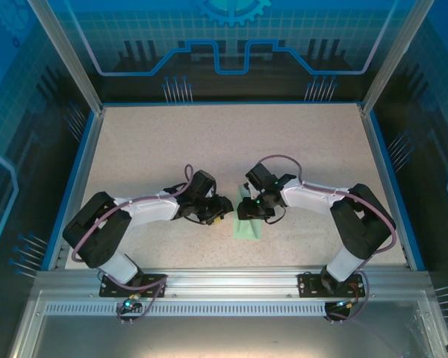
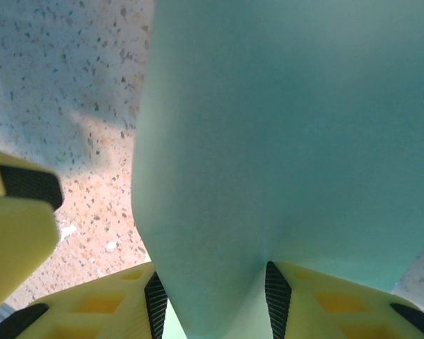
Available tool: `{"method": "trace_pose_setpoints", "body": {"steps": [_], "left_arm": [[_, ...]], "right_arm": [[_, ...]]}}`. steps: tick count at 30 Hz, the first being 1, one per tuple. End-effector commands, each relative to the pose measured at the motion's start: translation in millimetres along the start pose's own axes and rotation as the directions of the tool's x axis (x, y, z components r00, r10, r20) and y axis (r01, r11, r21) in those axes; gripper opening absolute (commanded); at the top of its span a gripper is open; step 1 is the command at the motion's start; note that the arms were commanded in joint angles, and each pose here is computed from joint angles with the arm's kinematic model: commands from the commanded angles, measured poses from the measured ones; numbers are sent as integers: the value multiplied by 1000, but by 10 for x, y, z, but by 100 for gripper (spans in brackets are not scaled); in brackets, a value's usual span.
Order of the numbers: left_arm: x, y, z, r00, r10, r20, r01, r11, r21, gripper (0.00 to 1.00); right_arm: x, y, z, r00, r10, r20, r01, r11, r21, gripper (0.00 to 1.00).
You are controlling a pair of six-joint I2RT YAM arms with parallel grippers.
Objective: Fold a paper plane with a square sheet of paper (pick it up from the middle)
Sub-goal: Fold the triangle a second time at the center of the table.
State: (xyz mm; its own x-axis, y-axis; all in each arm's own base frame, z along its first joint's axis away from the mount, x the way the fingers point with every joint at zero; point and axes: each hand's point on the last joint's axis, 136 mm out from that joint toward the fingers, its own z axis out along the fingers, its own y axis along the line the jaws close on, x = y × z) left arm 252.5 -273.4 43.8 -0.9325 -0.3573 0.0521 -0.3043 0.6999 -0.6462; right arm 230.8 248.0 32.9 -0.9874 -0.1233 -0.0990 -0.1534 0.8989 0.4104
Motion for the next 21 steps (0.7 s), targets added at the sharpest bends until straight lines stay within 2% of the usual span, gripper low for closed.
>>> {"method": "trace_pose_setpoints", "body": {"steps": [1,3,5,9,14,21], "left_arm": [[-114,-228,0,999,-23,27,21,996,88,52],[-200,-269,-14,998,-33,51,28,996,84,53],[-291,-290,1,997,-47,67,41,996,81,60],[-442,-367,91,993,-98,66,89,988,127,61],[-483,-420,262,992,-123,23,119,985,127,62],[-480,-494,376,995,-101,-21,103,983,152,61]], "right_arm": [[19,37,-33,1000,-15,4,15,999,-40,45],[34,26,-36,1000,-23,6,23,999,-43,45],[67,-18,-35,1000,-25,9,26,999,-39,45],[82,-26,-41,999,-36,18,37,997,-61,45],[84,-39,-39,999,-48,25,49,996,-70,45],[81,-65,-35,999,-41,24,43,996,-77,46]]}}
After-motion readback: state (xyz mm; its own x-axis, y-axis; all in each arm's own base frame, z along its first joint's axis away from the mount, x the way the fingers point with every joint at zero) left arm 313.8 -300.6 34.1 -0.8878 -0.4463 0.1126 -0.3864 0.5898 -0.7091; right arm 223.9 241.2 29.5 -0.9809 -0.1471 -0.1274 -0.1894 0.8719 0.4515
